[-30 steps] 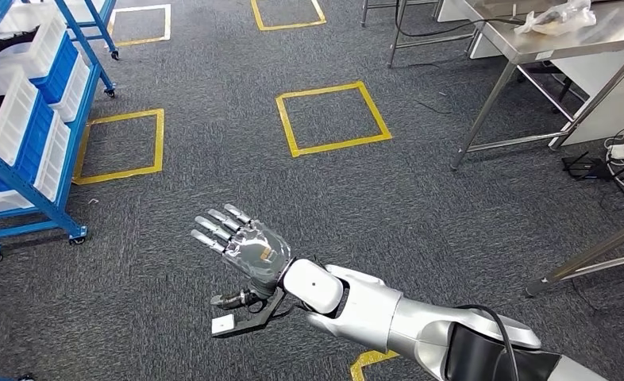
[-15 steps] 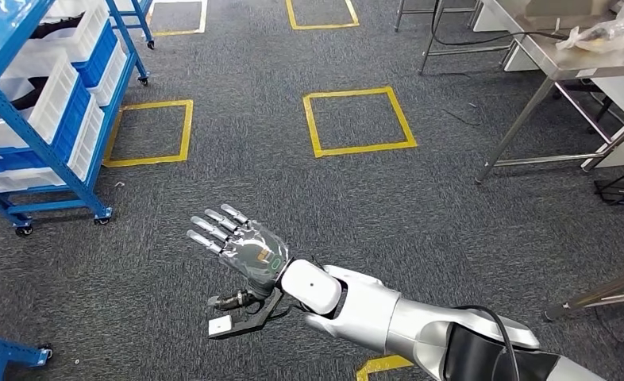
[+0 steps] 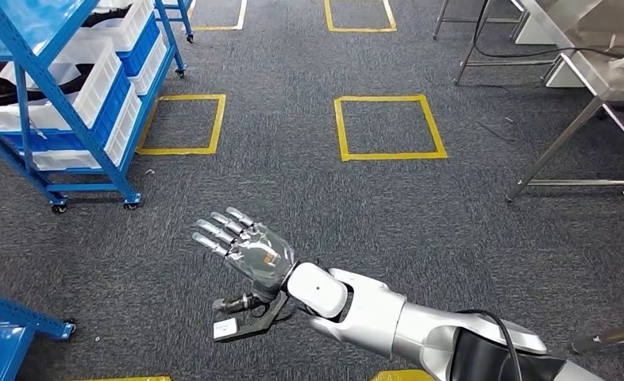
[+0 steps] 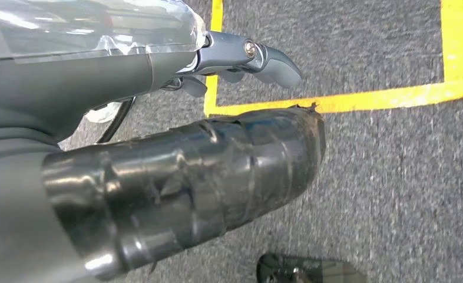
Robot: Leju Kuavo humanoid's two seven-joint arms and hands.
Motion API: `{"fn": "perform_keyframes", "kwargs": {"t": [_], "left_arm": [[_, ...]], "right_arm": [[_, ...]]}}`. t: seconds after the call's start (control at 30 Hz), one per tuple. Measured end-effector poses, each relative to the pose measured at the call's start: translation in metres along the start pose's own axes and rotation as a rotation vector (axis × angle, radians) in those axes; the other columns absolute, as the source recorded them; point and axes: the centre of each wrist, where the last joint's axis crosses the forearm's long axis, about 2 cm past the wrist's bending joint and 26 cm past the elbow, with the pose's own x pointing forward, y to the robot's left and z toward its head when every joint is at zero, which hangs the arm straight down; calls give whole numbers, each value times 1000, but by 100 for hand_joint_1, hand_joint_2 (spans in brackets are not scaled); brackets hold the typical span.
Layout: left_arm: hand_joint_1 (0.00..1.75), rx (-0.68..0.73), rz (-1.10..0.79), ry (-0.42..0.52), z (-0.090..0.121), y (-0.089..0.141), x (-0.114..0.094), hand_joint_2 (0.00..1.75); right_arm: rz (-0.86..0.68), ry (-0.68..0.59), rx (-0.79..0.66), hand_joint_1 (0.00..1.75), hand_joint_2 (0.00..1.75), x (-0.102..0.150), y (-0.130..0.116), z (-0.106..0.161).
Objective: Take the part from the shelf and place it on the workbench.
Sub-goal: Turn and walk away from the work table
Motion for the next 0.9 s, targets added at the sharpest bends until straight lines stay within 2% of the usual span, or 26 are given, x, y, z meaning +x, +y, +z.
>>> {"fn": "perform_keyframes", "kwargs": {"t": [0.63, 0.9], "left_arm": [[0, 21, -5, -14, 0, 1, 0, 0], [0, 22, -6, -7, -1, 1, 1, 0]], "right_arm": [[1, 9, -40, 0, 0, -4, -10, -1], [-14, 13, -25, 0, 0, -1, -2, 5]]}}
